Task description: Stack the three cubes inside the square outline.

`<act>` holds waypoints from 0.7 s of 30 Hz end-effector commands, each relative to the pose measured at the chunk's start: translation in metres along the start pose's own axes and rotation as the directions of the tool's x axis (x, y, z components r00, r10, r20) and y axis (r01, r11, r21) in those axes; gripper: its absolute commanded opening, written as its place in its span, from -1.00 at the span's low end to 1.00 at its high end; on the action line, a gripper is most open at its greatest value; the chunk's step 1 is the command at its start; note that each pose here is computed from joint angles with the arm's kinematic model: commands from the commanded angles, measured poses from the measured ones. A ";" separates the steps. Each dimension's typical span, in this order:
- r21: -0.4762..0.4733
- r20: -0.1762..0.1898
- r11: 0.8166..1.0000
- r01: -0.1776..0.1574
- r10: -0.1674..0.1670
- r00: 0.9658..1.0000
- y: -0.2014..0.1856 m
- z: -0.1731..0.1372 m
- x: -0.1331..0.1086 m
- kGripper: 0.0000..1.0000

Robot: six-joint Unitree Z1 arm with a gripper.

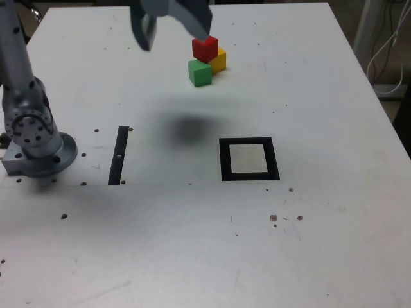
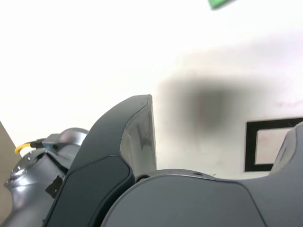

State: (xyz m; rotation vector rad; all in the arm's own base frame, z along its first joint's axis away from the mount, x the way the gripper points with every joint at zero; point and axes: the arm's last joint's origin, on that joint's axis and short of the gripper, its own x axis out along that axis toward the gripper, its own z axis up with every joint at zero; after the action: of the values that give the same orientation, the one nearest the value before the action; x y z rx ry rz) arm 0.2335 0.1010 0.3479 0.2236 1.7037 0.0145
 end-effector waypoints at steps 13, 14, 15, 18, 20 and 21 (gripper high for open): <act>-0.053 -0.079 0.998 0.026 -0.030 0.996 0.083 0.030 0.015 0.92; -0.053 -0.087 0.998 0.027 -0.032 0.996 0.087 0.031 0.018 0.92; -0.052 -0.096 0.998 0.030 -0.035 0.995 0.091 0.033 0.022 0.92; -0.049 -0.121 0.998 0.043 -0.049 0.991 0.103 0.037 0.033 0.91; -0.050 -0.133 0.997 0.054 -0.060 0.989 0.111 0.039 0.041 0.91; -0.049 -0.138 0.997 0.057 -0.063 0.988 0.114 0.040 0.044 0.91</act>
State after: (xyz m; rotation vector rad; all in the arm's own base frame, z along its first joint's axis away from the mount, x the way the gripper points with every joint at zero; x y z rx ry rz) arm 0.2805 0.2078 0.3211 0.1450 1.8335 0.0292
